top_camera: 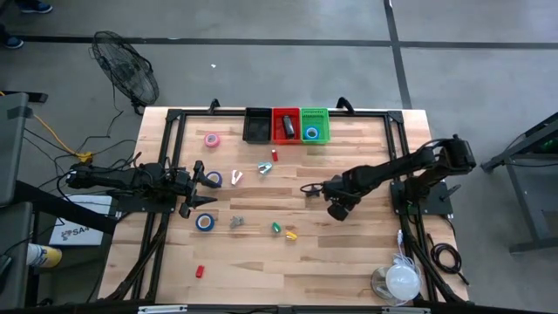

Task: Pick and place Stapler, Stapler remover, tape
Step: Put the middle right small red stapler into the red bin

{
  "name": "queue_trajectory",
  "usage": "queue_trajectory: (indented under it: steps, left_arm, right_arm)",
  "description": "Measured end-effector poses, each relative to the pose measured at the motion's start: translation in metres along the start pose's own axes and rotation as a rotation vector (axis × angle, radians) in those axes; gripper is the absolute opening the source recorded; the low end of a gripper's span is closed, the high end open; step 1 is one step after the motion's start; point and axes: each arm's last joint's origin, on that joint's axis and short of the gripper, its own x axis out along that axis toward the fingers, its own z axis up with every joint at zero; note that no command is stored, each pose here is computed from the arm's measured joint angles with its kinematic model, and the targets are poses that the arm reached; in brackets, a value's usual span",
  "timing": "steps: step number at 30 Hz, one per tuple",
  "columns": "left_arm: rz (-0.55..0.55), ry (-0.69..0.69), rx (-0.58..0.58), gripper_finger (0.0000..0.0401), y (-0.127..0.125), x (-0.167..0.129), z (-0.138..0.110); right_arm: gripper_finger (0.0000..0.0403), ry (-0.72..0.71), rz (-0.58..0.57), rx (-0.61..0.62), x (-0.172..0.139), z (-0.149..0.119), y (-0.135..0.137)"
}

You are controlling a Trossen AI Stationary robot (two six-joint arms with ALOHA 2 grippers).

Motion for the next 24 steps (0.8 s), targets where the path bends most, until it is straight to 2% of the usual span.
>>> queue_trajectory:
  steps: [6, 13, 19, 24]
  left_arm:
    - [0.0, 0.0, 0.0, 0.0211, 0.0, 0.0, 0.0]
    - [0.0, 0.0, 0.0, 0.0211, 0.0, 0.0, 0.0]
    - [0.0, 0.0, 0.0, 0.0211, 0.0, 0.0, 0.0]
    - [0.0, 0.0, 0.0, 0.0211, 0.0, 0.0, 0.0]
  right_arm:
    - [0.0055, -0.105, 0.027, -0.062, -0.025, 0.02, 0.01]
    - [0.0055, -0.381, 0.111, -0.086, -0.069, 0.07, 0.011]
    - [0.0059, -0.64, 0.208, -0.08, -0.096, 0.113, -0.005]
    - [0.006, -0.796, 0.239, 0.003, -0.107, 0.138, -0.028]
